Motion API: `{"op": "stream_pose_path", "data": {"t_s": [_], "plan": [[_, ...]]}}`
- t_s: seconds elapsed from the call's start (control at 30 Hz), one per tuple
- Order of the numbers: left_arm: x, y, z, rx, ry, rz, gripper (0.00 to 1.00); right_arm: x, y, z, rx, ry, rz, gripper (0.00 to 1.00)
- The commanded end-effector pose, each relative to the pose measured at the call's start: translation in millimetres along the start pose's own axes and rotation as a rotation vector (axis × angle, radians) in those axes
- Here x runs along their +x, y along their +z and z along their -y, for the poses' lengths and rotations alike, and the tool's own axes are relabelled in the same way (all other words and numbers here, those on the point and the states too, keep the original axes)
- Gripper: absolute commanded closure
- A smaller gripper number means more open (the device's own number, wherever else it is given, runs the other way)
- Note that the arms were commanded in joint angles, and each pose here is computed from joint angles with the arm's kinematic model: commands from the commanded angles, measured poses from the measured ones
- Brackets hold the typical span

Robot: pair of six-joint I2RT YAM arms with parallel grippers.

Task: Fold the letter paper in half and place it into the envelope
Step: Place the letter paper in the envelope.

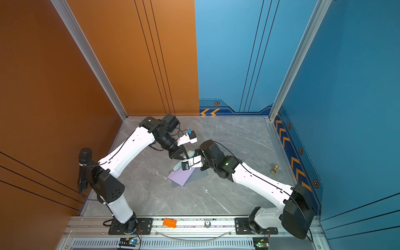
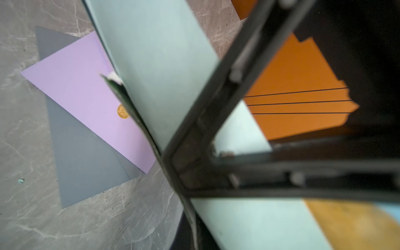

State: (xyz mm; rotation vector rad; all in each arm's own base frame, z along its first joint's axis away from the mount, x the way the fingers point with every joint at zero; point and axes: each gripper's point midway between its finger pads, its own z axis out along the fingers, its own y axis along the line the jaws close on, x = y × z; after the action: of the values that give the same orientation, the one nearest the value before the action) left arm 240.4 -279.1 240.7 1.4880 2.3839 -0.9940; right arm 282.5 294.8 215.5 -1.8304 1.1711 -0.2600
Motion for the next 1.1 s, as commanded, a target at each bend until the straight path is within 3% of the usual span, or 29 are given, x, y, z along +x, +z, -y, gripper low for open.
{"op": "stream_pose_path", "data": {"t_s": [0.0, 0.73, 1.07], "plan": [[8, -4, 17, 0.020, 0.004, -0.014, 1.00, -6, -6, 17, 0.078, 0.071, 0.049, 1.00], [8, -15, 28, -0.012, 0.045, 0.008, 1.00, -30, -2, 7, 0.036, 0.240, 0.238, 1.00], [9, -21, 29, -0.020, 0.052, 0.022, 1.00, -31, 7, -8, -0.013, 0.240, 0.233, 1.00]]}}
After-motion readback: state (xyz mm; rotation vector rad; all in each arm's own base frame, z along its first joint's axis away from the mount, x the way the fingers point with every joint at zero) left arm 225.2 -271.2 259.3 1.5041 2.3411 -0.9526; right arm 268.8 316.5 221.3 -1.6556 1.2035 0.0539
